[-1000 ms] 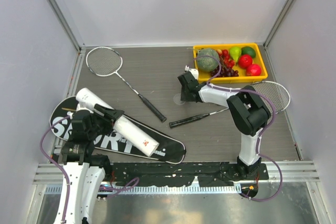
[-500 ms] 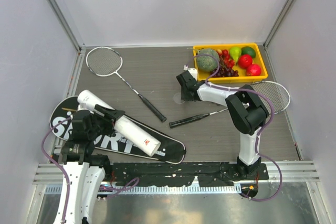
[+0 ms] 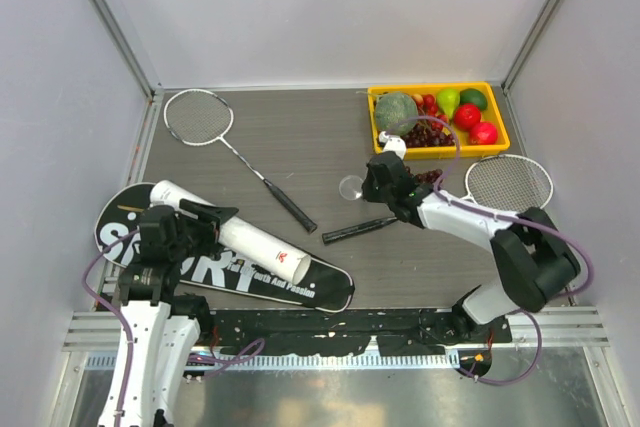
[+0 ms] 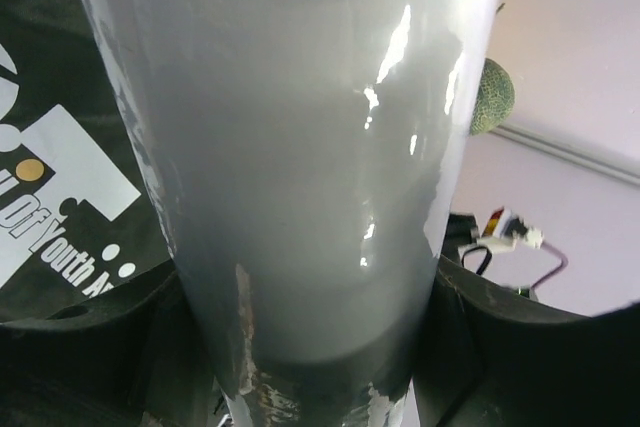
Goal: Pack up the badminton gear
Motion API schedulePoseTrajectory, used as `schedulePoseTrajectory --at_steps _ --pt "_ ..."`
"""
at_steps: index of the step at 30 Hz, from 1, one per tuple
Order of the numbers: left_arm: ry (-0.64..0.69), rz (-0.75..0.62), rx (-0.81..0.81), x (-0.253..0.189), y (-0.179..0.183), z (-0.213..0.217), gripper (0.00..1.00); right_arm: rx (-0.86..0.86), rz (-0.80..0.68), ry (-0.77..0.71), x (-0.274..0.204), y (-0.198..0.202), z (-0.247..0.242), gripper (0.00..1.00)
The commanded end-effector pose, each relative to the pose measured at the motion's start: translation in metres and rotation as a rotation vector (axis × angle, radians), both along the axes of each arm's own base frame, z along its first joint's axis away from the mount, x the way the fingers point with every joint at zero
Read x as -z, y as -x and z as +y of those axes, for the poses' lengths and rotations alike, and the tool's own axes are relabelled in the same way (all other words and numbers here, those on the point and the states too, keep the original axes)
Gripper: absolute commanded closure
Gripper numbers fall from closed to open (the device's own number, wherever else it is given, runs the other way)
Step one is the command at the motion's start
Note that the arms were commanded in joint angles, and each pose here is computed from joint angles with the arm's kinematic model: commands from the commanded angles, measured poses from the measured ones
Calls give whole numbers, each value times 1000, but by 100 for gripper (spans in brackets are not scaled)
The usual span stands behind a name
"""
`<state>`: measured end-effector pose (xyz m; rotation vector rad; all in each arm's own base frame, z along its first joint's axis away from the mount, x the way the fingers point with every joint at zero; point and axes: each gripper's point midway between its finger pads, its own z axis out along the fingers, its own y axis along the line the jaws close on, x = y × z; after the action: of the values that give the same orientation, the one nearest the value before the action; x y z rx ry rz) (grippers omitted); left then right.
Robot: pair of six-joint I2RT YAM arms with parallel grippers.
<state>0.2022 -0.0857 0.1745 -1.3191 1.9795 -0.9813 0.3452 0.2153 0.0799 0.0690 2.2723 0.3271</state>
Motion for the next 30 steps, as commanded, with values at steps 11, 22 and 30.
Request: schedulePoseTrajectory --at_steps 11,22,30 --pt "159 5 -72 -12 -23 -7 100 -272 -422 -561 -123 87 12 95" --pt "243 109 -118 3 -18 -10 100 -552 -708 -740 -201 166 36 95" --pt "255 115 -129 2 -16 -10 100 -585 -744 -743 -213 186 66 95"
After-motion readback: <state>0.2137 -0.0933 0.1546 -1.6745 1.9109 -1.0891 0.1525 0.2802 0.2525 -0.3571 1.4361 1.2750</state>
